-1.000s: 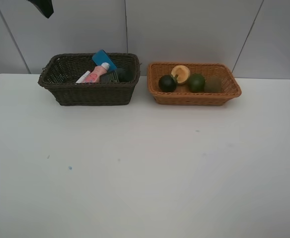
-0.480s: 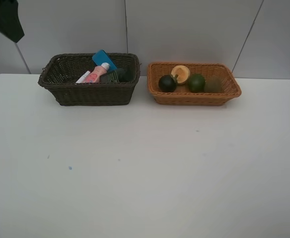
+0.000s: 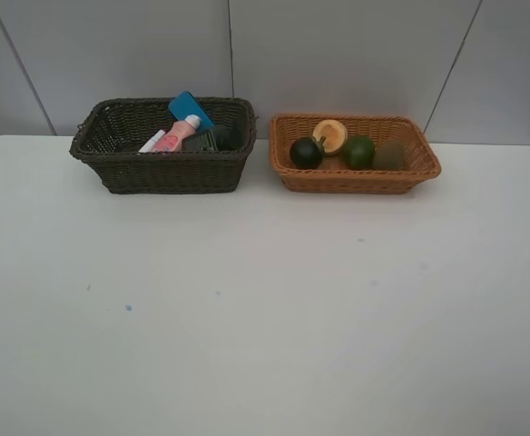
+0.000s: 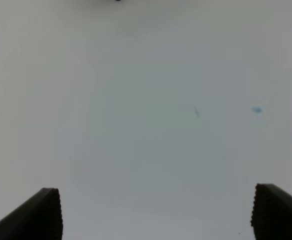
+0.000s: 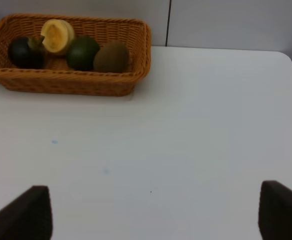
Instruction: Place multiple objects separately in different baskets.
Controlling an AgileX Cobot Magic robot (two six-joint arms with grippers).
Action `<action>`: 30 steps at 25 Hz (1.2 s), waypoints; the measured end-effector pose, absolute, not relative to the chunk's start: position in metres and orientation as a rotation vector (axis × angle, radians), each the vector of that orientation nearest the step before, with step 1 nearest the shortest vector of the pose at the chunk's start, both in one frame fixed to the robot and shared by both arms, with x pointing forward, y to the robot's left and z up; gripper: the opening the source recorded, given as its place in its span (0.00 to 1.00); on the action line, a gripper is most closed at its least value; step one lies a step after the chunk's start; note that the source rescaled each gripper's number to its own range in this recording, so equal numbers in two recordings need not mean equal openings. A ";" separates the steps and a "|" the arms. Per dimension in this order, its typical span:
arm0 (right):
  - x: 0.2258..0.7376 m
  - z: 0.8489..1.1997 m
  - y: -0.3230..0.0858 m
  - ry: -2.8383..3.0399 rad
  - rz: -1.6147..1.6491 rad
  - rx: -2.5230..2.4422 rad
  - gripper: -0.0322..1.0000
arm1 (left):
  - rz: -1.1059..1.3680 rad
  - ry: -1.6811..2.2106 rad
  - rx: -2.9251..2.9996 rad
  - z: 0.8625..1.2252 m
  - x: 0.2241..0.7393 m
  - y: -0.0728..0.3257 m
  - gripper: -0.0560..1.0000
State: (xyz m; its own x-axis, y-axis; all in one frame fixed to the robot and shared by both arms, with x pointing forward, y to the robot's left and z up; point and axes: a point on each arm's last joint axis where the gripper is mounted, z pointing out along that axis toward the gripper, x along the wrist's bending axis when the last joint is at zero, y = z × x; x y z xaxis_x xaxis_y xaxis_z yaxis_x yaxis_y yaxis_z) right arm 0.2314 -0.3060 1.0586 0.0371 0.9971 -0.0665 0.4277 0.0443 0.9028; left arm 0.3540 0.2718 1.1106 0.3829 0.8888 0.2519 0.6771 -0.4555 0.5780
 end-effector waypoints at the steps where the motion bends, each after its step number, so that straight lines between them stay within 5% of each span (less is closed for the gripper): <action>1: 0.231 1.059 -0.306 1.510 0.887 1.502 1.00 | 0.763 1.368 2.225 1.108 0.343 0.276 0.99; 11: 0.231 1.059 -0.306 1.510 0.887 1.502 1.00 | 0.731 1.586 1.978 1.068 0.285 0.301 0.99; 30: 0.231 1.059 -0.306 1.510 0.887 1.502 1.00 | 0.917 1.693 1.598 1.054 0.253 0.299 0.99</action>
